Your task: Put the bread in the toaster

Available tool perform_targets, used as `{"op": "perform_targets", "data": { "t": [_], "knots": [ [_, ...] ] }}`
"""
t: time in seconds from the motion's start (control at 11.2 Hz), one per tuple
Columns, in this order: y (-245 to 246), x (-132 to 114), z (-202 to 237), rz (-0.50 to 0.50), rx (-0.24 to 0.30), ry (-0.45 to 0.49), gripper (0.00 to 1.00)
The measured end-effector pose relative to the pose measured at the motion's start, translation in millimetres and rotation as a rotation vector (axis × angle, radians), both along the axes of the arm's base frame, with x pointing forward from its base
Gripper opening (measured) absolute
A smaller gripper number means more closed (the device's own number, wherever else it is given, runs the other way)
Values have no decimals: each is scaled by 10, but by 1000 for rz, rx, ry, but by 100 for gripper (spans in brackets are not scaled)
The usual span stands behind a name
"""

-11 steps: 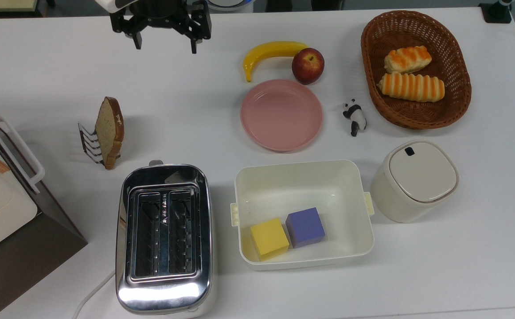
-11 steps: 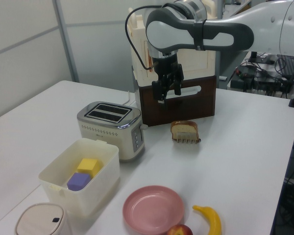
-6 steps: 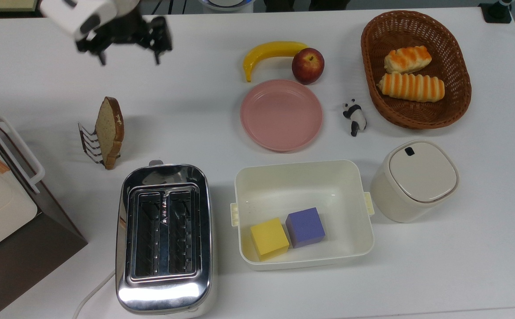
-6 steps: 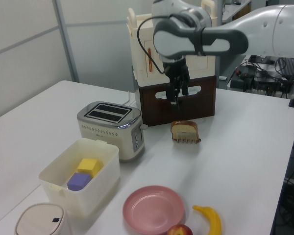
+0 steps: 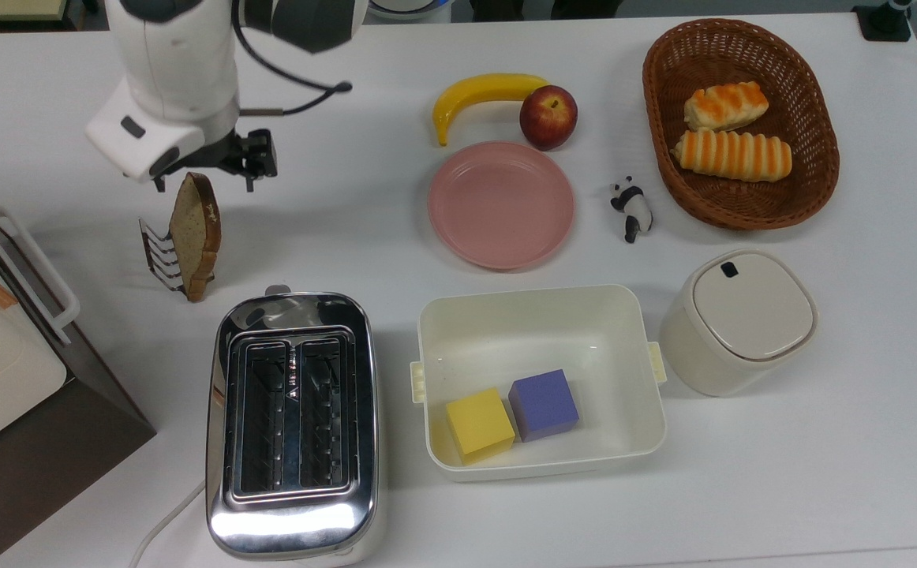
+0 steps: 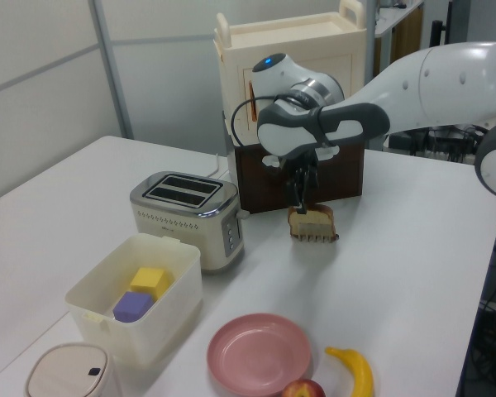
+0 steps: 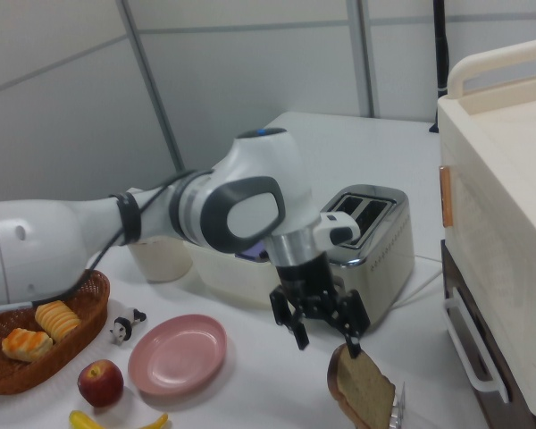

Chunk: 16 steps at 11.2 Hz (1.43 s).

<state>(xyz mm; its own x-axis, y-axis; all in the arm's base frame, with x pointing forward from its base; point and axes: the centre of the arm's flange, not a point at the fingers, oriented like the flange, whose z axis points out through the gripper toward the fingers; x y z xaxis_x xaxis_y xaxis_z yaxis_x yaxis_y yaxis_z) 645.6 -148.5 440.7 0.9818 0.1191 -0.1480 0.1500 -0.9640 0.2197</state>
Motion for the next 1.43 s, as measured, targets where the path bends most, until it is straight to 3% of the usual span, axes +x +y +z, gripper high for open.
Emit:
{"op": "perform_targets", "data": {
  "t": [0.27, 0.45, 0.63, 0.81, 0.99, 1.08, 1.43],
  "knots": [
    [-212, 23, -163, 4, -18, 2, 82],
    [-252, 31, -220, 24, -18, 10, 50],
    [-248, 34, -223, 28, -18, 11, 43],
    [-221, 50, -217, 34, -18, 4, 63],
    [-204, 72, -213, 41, -20, -8, 96],
    [-188, 83, -228, 44, -20, -10, 100],
    [-181, 91, -301, 47, -20, 1, 96]
  ]
}}
